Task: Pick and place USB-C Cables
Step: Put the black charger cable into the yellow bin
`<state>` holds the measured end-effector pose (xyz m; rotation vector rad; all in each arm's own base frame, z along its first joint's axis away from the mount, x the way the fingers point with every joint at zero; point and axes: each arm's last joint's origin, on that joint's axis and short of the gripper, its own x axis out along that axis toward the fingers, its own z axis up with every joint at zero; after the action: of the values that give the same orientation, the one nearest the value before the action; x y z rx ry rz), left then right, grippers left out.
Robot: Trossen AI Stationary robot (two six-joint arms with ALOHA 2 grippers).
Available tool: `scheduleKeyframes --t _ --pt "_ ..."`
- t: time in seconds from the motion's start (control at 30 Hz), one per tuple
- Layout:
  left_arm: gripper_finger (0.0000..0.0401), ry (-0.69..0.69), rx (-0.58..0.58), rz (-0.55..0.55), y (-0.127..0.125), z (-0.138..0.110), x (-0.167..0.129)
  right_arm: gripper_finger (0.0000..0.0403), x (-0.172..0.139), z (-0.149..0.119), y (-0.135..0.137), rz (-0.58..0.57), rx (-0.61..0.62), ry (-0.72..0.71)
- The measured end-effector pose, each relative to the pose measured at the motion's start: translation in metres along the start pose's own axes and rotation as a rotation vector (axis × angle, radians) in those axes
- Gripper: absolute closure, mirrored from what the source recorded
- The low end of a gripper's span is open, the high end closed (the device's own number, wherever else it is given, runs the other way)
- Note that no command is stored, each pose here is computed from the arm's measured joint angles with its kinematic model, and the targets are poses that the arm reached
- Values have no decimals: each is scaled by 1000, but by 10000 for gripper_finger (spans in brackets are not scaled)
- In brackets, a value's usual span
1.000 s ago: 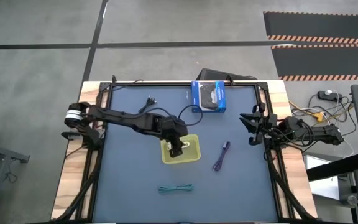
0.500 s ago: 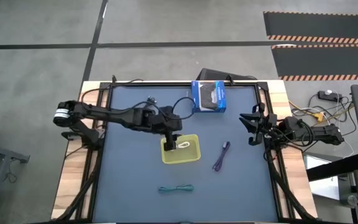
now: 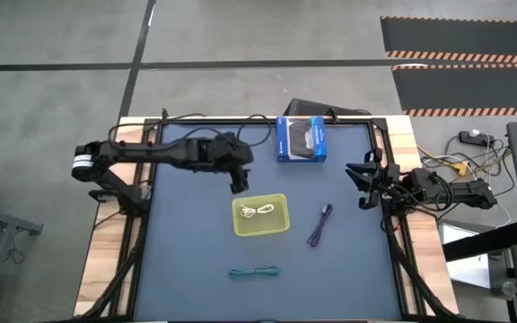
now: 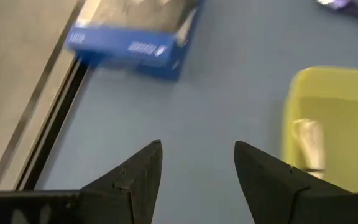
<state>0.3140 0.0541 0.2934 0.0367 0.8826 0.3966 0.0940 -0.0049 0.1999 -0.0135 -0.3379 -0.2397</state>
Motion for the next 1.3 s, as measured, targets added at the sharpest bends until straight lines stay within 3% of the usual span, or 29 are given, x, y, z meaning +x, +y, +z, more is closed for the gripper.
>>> scheduleKeyframes --t 0.2,0.5,0.7,1.13,1.3 --pt "216 118 -174 87 36 -28 25 335 0 0 0 0 0 0" --pt "240 309 -378 219 89 -91 58 335 0 0 0 -6 0 0" --pt "260 313 -432 265 107 -120 71 335 0 0 0 -7 0 0" --pt "260 263 -484 251 114 -129 76 335 0 0 0 -7 -6 -1" --pt "224 265 -505 203 111 -132 78 335 0 0 0 -7 -7 0"
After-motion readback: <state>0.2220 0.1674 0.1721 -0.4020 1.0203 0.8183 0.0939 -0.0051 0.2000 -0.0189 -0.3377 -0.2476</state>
